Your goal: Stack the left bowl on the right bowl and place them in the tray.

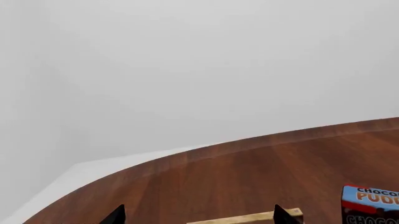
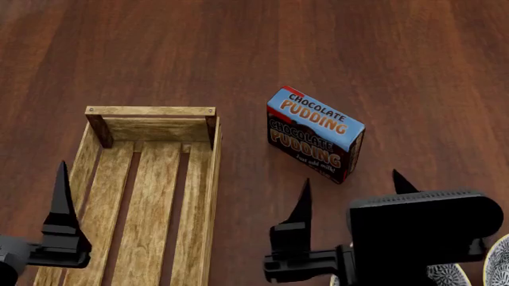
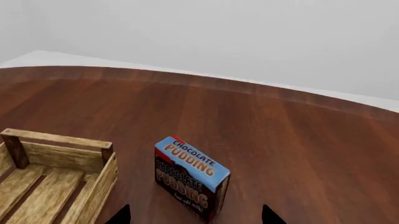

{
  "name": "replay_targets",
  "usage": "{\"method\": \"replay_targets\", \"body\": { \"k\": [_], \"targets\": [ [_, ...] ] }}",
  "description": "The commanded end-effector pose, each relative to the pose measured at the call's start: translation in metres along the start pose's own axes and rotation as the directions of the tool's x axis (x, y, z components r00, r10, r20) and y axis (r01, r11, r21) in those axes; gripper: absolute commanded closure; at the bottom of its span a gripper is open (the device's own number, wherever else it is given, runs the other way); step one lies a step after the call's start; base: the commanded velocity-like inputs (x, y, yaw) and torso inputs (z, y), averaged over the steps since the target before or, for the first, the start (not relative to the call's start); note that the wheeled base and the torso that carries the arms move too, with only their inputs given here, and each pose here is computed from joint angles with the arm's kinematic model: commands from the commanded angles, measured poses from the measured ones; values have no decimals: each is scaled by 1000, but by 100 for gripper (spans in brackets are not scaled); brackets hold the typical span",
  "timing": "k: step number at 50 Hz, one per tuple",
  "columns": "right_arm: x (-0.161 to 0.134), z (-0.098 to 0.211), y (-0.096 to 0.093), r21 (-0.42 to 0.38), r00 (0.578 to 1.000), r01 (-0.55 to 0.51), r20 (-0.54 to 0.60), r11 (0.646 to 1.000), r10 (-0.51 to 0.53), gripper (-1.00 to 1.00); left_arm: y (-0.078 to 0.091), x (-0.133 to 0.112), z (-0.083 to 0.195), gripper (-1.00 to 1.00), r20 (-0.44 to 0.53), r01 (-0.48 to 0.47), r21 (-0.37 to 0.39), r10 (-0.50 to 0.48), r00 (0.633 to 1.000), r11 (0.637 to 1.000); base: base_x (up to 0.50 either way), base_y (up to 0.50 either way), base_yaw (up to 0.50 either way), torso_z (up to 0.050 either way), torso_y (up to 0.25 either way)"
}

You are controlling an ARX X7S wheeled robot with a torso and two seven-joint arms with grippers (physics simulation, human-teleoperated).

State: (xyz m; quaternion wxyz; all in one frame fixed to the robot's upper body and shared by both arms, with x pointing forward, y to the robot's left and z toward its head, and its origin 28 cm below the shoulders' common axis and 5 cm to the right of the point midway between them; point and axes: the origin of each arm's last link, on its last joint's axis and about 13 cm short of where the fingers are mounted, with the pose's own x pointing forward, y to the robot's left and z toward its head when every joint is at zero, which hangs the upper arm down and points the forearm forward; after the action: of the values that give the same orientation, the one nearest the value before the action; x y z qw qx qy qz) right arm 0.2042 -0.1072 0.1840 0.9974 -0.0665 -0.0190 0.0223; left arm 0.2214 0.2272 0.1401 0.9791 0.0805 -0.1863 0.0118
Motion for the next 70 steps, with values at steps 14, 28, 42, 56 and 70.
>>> {"method": "replay_targets", "body": {
  "k": [14,28,42,56,70],
  "targets": [
    [-28,25,-15,55,964,-57,-255,997,69,-100,16,-12,6,-100,12,-41,28,41,999,999,0,0,0,0,0],
    [-33,17,-10,27,927,-82,-365,996,86,-100,19,-14,7,-100,5,-51,35,51,999,998,0,0,0,0,0],
    [-30,2,-8,78,889,-90,-443,993,116,-100,17,-16,6,-100,-6,-39,37,39,999,999,0,0,0,0,0],
    [-15,-15,-6,104,857,-102,-496,989,141,-100,15,-15,4,-100,-9,-27,52,27,1000,998,0,0,0,0,0],
    [5,-26,-5,125,840,-100,-521,987,151,-100,13,-15,2,-100,-8,-19,64,19,1000,998,0,0,0,0,0]
  ]
}}
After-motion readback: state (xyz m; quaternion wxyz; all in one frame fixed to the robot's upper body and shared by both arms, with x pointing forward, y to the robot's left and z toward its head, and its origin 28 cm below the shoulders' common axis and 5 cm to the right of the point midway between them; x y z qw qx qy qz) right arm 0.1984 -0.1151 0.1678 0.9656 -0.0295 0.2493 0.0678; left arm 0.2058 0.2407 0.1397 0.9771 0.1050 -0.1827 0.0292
